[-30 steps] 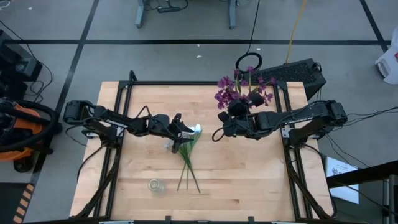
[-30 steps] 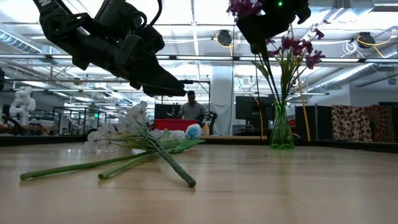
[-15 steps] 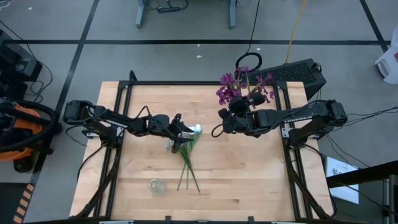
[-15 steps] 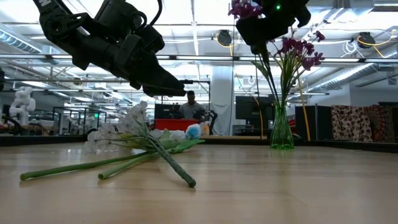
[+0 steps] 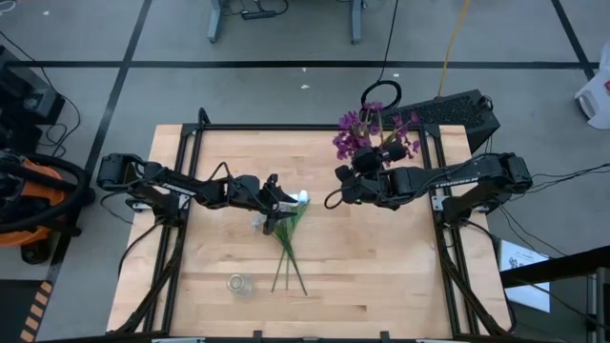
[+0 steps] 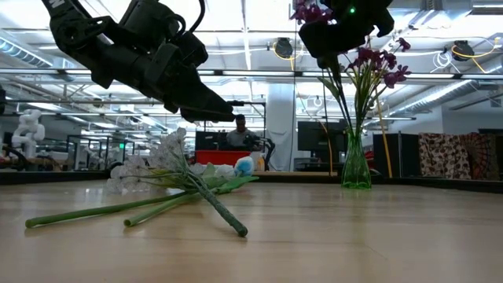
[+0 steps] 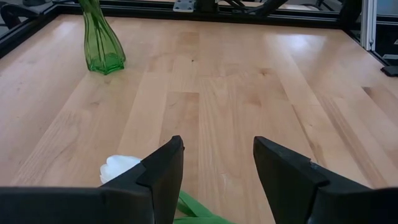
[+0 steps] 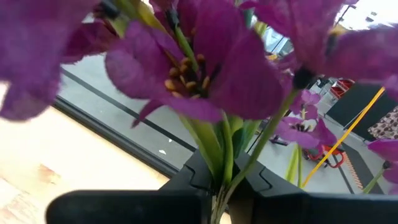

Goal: Sort flowers into vase by color
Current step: Put the violet flower into the green vase

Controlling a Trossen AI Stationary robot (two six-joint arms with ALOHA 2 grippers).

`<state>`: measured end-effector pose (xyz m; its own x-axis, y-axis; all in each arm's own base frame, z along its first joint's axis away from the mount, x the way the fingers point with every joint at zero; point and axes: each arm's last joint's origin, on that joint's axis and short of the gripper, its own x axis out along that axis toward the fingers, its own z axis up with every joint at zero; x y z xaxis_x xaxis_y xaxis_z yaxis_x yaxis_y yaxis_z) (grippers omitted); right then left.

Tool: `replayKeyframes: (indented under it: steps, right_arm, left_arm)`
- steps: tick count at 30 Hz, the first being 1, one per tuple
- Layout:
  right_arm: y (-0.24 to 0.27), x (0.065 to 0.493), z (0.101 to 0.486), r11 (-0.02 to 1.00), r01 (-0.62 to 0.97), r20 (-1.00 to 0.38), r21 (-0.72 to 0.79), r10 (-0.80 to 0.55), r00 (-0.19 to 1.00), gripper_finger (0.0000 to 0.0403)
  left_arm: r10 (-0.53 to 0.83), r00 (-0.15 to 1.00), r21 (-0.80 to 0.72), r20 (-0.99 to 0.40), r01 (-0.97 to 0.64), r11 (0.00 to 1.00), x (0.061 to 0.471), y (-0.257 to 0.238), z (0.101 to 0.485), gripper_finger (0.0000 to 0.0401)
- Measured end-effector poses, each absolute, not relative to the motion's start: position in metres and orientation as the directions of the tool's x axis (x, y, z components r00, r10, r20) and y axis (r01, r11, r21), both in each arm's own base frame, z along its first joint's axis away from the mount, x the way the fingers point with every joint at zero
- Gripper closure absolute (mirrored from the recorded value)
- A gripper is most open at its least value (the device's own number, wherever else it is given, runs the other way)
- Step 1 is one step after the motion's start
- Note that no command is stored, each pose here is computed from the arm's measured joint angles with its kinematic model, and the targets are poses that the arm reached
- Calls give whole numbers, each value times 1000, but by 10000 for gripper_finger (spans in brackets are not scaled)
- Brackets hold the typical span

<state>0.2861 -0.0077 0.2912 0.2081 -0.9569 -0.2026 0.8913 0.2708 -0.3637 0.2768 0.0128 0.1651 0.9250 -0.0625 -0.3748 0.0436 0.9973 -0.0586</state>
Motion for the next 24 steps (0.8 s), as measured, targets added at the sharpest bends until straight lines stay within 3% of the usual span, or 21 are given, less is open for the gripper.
replayKeyframes:
  steps: [11, 24]
  right_arm:
    - [-8, 285, 290, 283, 900, -224, -330, -950, 217, 354]
    - [-8, 284, 287, 326, 891, -282, -315, -929, 240, 350]
  left_arm:
    - [-63, 925, -60, -375, 43, 997, 277, 13, 165, 200]
    - [-63, 925, -61, -375, 43, 997, 277, 13, 165, 200]
